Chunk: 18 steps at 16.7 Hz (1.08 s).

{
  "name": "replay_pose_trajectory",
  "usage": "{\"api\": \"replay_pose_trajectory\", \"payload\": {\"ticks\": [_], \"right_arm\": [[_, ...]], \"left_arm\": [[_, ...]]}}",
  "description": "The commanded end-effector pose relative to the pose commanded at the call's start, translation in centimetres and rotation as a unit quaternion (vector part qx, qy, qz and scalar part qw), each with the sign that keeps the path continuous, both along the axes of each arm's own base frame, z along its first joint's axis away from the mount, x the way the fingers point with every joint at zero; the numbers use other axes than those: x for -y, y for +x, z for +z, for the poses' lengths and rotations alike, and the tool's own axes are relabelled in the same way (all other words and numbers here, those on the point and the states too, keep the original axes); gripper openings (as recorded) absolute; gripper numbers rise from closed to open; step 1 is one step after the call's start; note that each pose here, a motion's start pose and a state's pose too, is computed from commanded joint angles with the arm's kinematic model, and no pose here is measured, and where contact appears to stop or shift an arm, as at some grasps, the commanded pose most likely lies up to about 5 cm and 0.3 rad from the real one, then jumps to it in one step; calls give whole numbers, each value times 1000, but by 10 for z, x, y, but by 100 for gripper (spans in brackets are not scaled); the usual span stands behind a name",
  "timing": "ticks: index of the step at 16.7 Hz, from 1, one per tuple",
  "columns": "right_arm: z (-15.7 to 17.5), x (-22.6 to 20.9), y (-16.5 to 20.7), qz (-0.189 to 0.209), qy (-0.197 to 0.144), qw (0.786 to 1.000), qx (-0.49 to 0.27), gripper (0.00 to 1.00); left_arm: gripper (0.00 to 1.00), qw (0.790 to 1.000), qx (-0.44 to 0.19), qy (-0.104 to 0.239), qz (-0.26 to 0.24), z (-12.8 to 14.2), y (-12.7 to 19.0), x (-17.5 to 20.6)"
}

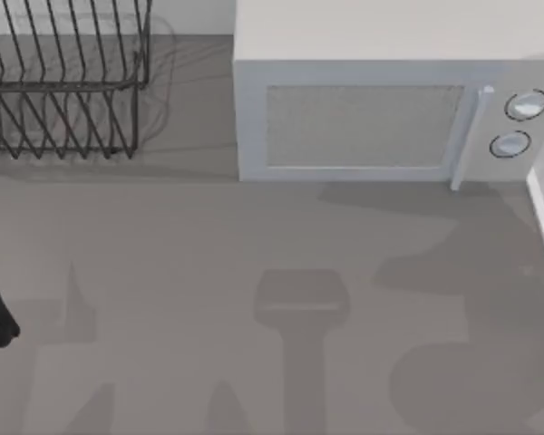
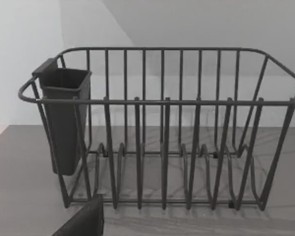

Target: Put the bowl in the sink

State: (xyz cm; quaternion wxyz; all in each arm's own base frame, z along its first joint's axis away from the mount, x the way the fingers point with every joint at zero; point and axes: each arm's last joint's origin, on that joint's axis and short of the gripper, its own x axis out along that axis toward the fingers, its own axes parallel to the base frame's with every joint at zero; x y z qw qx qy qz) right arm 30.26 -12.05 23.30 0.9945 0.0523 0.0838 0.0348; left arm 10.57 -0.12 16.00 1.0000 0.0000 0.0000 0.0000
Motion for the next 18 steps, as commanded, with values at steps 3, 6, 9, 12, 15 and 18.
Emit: {"api": "replay_pose_trajectory", "payload": {"ticks": [3,6,9,12,15,18], "right_arm": [[-14,11,-18,-21,-29,998,47,0],[-21,15,-31,-35,-48,995,76,0],[-24,16,-35,-40,-53,994,84,0],[-24,16,-35,-40,-53,994,84,0],[-27,16,-33,-37,-51,995,83,0],[-48,20,-27,-37,-49,995,79,0]], "left_arm": [[100,1000,0,0,0,0,0,0],[100,1000,0,0,0,0,0,0],[100,1000,0,0,0,0,0,0],[100,1000,0,0,0,0,0,0],[100,1000,0,0,0,0,0,0],[100,1000,0,0,0,0,0,0]]}}
